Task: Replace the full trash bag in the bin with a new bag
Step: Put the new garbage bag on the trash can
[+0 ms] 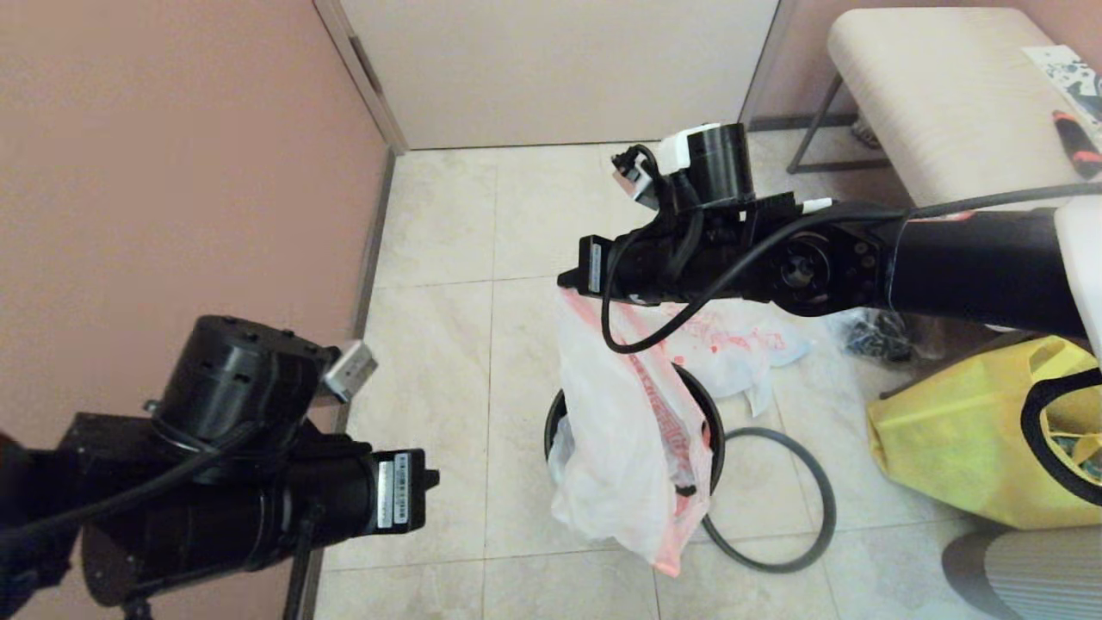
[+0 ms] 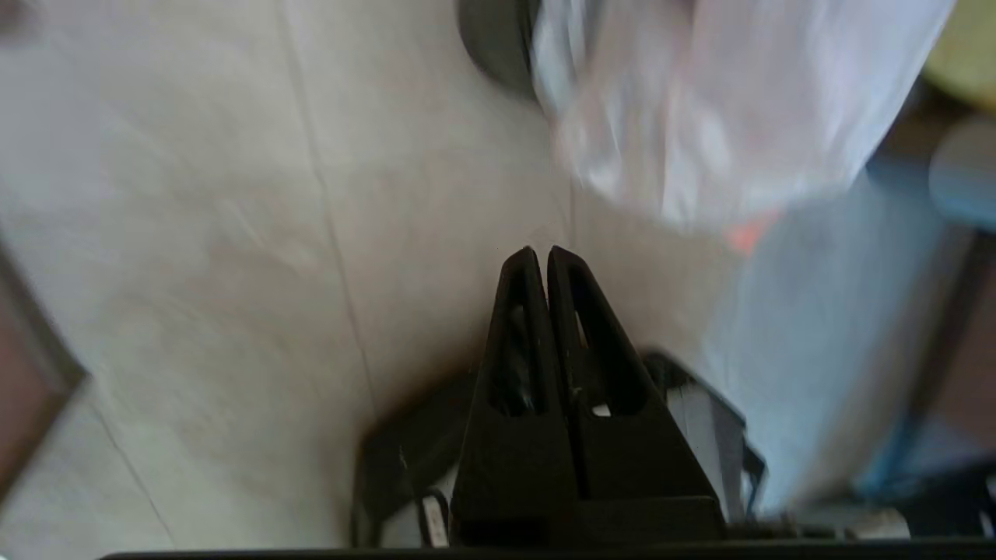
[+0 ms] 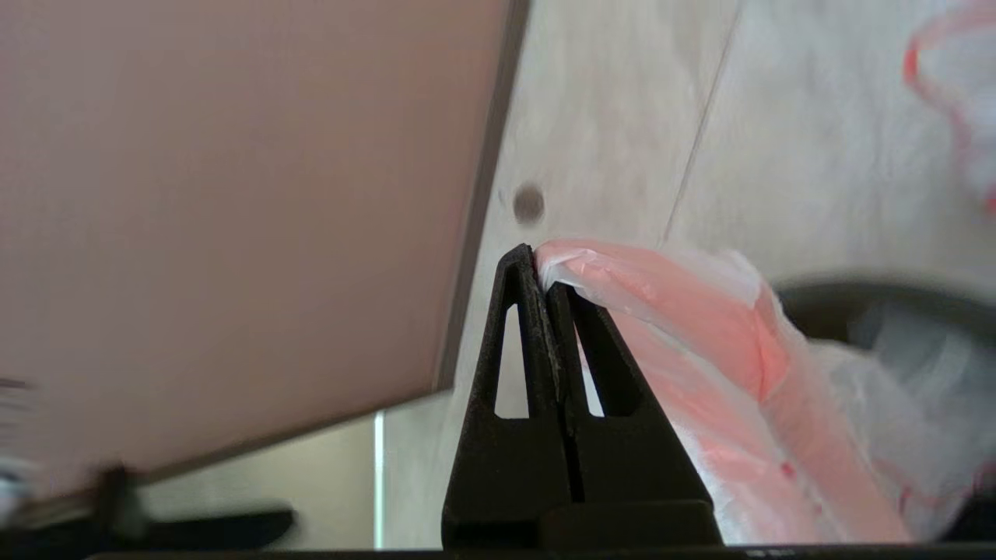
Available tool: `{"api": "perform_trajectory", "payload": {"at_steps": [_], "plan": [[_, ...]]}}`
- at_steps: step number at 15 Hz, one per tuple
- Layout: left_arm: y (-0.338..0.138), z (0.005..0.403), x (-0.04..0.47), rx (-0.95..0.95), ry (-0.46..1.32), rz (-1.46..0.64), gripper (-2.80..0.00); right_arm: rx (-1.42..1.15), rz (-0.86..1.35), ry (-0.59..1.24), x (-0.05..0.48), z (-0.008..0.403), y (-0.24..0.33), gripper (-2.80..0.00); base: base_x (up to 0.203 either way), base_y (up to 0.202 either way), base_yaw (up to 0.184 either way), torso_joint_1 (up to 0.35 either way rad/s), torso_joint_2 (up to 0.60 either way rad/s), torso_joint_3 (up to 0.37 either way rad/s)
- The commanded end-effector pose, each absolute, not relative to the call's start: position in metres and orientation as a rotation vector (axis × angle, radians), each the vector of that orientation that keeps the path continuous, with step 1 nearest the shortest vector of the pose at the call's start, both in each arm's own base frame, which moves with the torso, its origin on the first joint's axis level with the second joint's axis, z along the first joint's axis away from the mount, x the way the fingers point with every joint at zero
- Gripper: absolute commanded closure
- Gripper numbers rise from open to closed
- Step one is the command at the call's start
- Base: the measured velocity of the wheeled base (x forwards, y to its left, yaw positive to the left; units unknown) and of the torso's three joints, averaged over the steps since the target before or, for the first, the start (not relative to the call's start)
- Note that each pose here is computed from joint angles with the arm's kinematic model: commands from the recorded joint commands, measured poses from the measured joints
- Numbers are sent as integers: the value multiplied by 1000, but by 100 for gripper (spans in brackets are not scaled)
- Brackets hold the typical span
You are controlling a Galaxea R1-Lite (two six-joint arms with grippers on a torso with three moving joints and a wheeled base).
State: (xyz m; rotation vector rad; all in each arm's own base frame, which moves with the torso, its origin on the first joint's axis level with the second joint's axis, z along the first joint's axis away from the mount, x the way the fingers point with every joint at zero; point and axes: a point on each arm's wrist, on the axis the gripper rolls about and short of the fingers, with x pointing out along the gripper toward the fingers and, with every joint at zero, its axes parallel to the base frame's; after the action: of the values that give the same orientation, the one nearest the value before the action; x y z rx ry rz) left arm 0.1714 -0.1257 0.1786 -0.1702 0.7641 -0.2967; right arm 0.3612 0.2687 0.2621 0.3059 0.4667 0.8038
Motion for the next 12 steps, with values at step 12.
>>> {"api": "perform_trajectory", "payload": {"at_steps": [12], "plan": [[-171,39,243,23,1109,-590,0,327,831,299,363,283,266,0,0,0,0,0,0,0]]}}
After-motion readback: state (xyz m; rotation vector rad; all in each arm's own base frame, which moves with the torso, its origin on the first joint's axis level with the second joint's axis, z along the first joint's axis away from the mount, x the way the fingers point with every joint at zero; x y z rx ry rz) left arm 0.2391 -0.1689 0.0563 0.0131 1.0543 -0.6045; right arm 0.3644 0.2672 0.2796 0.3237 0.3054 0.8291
